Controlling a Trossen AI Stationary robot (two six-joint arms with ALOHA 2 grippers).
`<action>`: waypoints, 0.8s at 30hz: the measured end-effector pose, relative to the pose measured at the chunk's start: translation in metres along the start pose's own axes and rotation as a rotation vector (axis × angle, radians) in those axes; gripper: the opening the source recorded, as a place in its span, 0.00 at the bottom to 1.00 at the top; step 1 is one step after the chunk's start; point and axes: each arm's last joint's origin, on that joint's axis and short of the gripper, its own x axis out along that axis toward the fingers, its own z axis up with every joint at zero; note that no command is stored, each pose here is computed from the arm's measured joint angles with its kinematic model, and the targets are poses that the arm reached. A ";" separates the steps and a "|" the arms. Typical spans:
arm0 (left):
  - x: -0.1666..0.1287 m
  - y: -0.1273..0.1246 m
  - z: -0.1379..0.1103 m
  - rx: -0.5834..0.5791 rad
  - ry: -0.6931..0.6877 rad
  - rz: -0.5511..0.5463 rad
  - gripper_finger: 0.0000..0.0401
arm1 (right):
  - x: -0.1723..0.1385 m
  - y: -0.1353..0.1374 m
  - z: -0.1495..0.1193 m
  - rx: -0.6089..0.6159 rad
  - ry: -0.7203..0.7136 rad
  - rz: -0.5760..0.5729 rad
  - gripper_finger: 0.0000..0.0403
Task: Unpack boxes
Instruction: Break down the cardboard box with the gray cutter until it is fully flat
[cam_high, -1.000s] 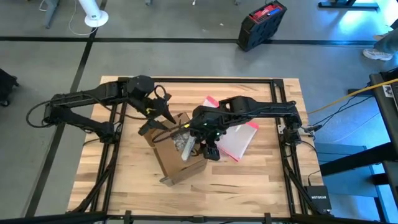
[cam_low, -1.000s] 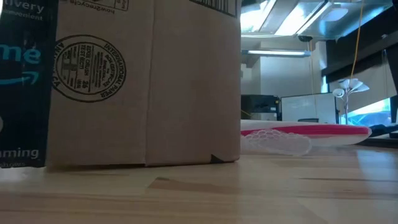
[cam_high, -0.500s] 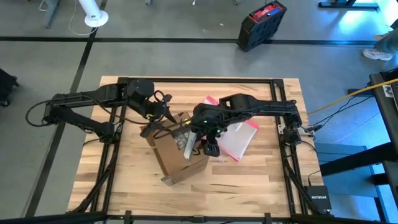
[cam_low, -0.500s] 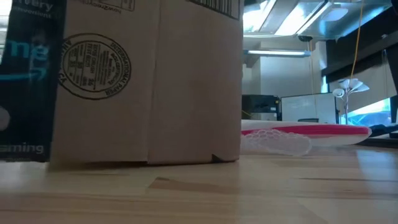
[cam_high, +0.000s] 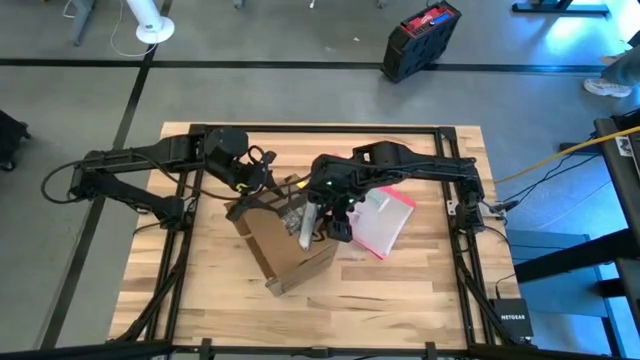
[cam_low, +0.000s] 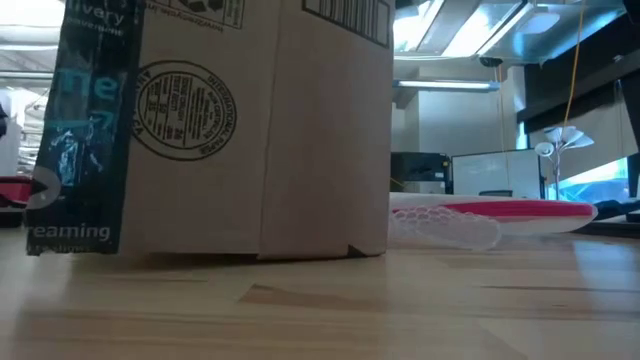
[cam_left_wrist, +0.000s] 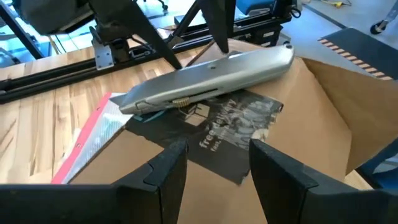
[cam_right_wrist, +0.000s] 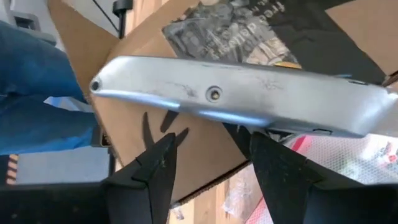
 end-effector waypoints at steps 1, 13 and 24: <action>0.000 0.000 0.000 -0.002 0.004 -0.001 0.41 | -0.001 -0.001 0.000 0.003 -0.001 0.010 0.49; 0.002 0.002 -0.001 0.015 0.022 0.036 0.41 | -0.021 -0.001 -0.002 -0.016 -0.051 -0.003 0.49; 0.003 0.002 -0.003 -0.010 0.050 0.064 0.41 | -0.021 -0.033 0.005 -0.013 -0.054 0.014 0.49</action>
